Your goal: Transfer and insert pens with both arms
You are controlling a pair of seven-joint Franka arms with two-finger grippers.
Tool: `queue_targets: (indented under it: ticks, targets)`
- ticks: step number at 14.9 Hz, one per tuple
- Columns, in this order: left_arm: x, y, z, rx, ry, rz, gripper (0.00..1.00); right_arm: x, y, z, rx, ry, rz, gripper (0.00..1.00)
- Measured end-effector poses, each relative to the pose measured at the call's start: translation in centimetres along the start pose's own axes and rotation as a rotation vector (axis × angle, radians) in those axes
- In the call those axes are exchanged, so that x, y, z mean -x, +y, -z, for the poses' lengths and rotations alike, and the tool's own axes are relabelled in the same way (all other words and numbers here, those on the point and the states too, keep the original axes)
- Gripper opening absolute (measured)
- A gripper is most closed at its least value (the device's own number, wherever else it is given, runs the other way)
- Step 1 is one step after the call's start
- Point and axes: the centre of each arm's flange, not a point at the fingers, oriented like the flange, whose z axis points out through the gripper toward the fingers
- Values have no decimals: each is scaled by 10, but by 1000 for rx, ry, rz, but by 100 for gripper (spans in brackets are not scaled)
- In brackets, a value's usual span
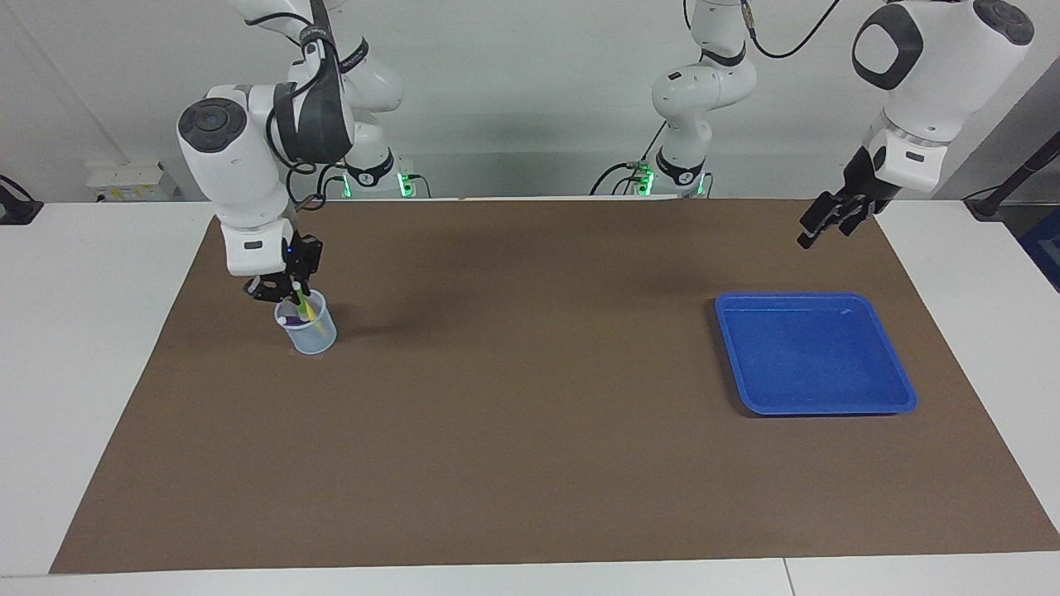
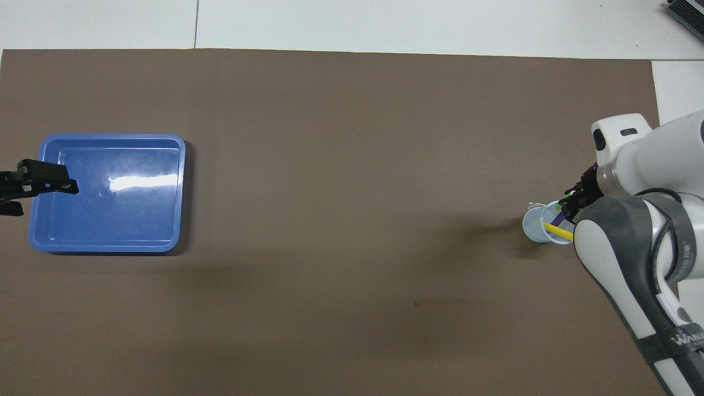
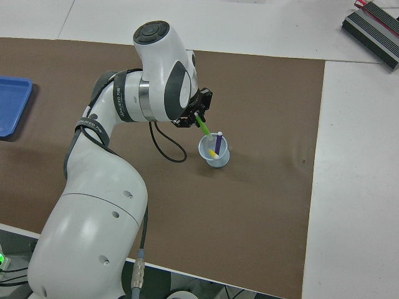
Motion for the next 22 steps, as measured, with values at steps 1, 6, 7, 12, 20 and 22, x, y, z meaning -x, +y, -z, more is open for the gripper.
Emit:
queue_targets:
  ticks: [1,6,7,12,20,22]
  targets:
    - [1,0,1,-2,-4,-1,100,2,-2,-4,-1,-1,-1,30]
    - [-1,-16,21,23,-11,12,100,8,-2,8,16,8,-20,80]
    - [-2,-19,24,27,-10,15,100,8,-2,11,22,13,-36,92]
    - [-6,-26,58,33,-17,21,100,9,11,43,65,83,-109,100]
    - [-1,31,62,15,-31,-86,100,8,-7,143,-25,57,-332,100]
    - [4,49,60,-9,-25,-123,100,2,-13,144,-31,52,-370,100]
